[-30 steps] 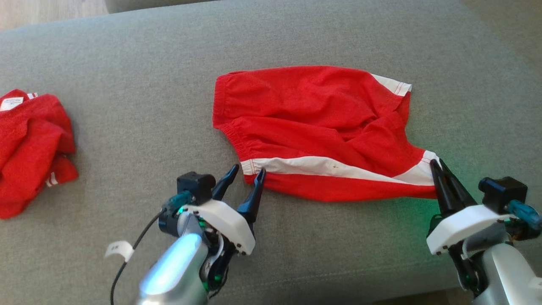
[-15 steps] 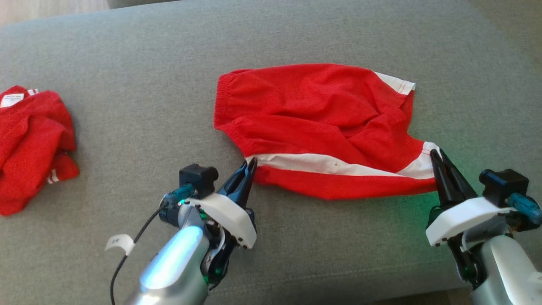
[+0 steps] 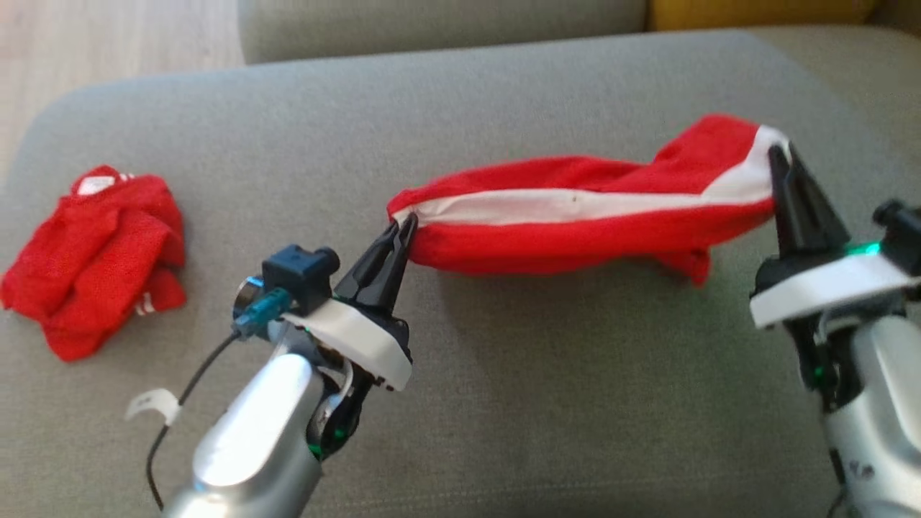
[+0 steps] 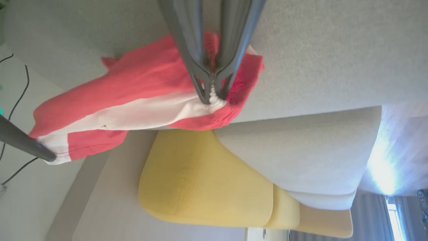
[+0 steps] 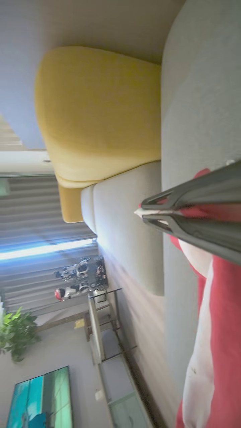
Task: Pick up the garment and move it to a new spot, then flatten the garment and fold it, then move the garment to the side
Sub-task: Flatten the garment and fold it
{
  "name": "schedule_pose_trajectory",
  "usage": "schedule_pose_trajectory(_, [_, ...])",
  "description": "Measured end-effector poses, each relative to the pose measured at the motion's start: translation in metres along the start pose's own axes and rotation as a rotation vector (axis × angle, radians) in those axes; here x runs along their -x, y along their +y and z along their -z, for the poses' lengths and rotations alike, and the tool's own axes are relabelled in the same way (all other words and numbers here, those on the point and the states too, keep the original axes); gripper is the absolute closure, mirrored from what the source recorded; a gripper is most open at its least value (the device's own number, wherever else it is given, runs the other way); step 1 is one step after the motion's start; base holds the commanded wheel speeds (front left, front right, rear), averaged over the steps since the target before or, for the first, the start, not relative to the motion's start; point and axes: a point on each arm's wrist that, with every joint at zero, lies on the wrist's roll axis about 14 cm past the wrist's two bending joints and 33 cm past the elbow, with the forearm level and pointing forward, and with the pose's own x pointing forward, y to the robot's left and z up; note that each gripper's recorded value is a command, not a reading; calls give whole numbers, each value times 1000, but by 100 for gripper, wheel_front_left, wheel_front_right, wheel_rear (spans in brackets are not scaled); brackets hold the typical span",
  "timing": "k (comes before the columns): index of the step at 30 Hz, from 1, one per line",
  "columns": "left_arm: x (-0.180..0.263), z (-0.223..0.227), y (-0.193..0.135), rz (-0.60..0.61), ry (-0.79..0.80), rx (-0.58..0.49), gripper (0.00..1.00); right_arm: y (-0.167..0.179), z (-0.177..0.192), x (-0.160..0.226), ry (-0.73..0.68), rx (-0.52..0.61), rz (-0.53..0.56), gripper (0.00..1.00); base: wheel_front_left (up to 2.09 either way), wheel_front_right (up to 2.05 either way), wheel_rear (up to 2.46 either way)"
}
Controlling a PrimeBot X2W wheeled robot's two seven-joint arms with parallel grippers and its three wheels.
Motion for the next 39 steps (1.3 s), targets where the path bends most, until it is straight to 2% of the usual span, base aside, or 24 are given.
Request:
schedule_pose_trajectory(10, [11, -96, -15, 53, -190, -99, 100, 21, -95, -13, -252, -75, -66, 100, 0, 0, 0])
schedule_pose_trajectory(19, [28, -163, -23, 36, -374, -105, 100, 16, -138, -3, -362, -112, -56, 100, 0, 0, 0])
schedule_pose_trajectory(26, [45, -195, -35, 38, -481, -112, 100, 23, -174, 7, -442, -109, -57, 100, 0, 0, 0])
schedule_pose_trajectory(31, [55, -198, -42, 47, -489, -108, 100, 29, -170, 20, -427, -154, -38, 100, 0, 0, 0])
schedule_pose_trajectory(39, [46, -170, -34, 63, -340, -78, 100, 27, -146, 18, -301, -161, -7, 100, 0, 0, 0])
